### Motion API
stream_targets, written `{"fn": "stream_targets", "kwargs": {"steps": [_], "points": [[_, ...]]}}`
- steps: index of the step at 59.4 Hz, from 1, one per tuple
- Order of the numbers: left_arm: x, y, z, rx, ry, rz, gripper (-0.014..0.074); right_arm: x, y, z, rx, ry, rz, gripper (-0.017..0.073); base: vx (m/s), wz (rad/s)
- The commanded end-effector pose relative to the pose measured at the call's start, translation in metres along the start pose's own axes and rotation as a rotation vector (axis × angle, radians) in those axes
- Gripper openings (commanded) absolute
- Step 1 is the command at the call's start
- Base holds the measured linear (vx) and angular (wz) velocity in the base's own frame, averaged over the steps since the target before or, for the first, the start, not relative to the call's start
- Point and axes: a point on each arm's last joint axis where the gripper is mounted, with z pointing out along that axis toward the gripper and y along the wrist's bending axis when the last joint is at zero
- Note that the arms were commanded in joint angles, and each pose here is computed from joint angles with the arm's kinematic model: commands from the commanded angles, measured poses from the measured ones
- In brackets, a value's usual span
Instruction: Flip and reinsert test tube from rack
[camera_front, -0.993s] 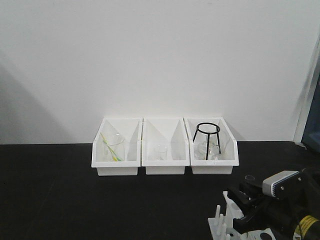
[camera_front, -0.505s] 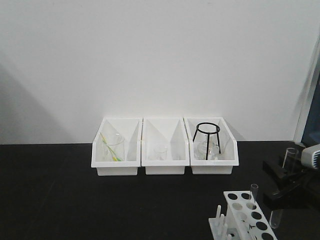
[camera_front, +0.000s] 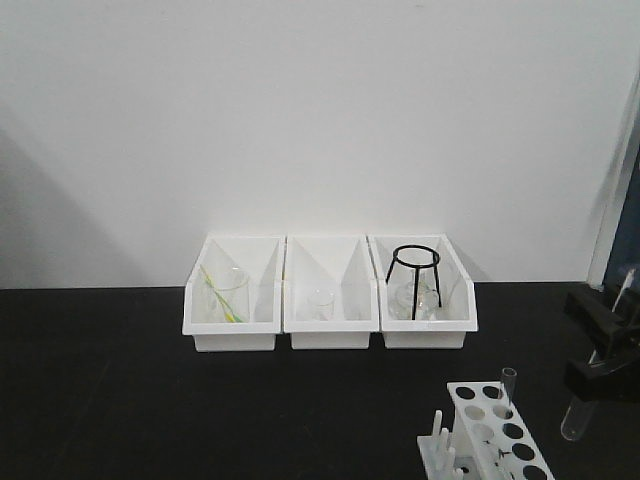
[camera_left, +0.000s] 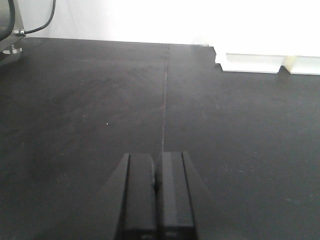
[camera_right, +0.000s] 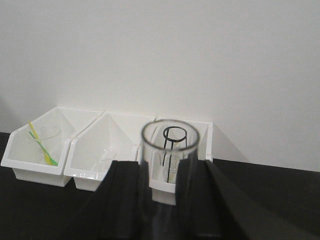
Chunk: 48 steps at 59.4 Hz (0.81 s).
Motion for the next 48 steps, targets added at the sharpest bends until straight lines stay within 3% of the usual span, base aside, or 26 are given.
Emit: {"fn": "stream_targets", "kwargs": {"steps": [1,21,31,35,36,42,48], "points": [[-0.008,-0.002,-0.001,0.023,-0.096,-0.003,-0.0006,-0.018,0.002,-0.003,-0.023,-0.098,0.003,0.0156,0.00,0.00],[-0.008,-0.002,-0.001,0.023,-0.096,-0.003,-0.0006,-0.024,0.001,-0.008,0.001,-0.093,-0.004,0.0156,0.00,0.00],[-0.008,-0.002,-0.001,0.023,-0.096,-0.003,-0.0006,-0.045,-0.003,-0.012,0.042,-0.099,-0.071,0.0159,0.00,0.00],[-0.008,-0.002,-0.001,0.023,-0.096,-0.003,-0.0006,-0.045,-0.001,-0.012,0.029,-0.086,-0.157,0.0159,0.00,0.00],[-0.008,-0.002,-0.001,0.023,-0.096,-0.003,-0.0006,-0.045,0.000,-0.011,0.017,-0.079,-0.216,0.0159,0.00,0.00],[-0.008,-0.002,-0.001,0.023,-0.096,-0.003,-0.0006,-0.042,0.006,-0.011,-0.050,-0.048,-0.414,0.0160,0.00,0.00],[-0.008,-0.002,-0.001,0.023,-0.096,-0.003,-0.0006,-0.034,0.013,-0.012,-0.141,-0.001,-0.676,0.0162,0.00,0.00]]}}
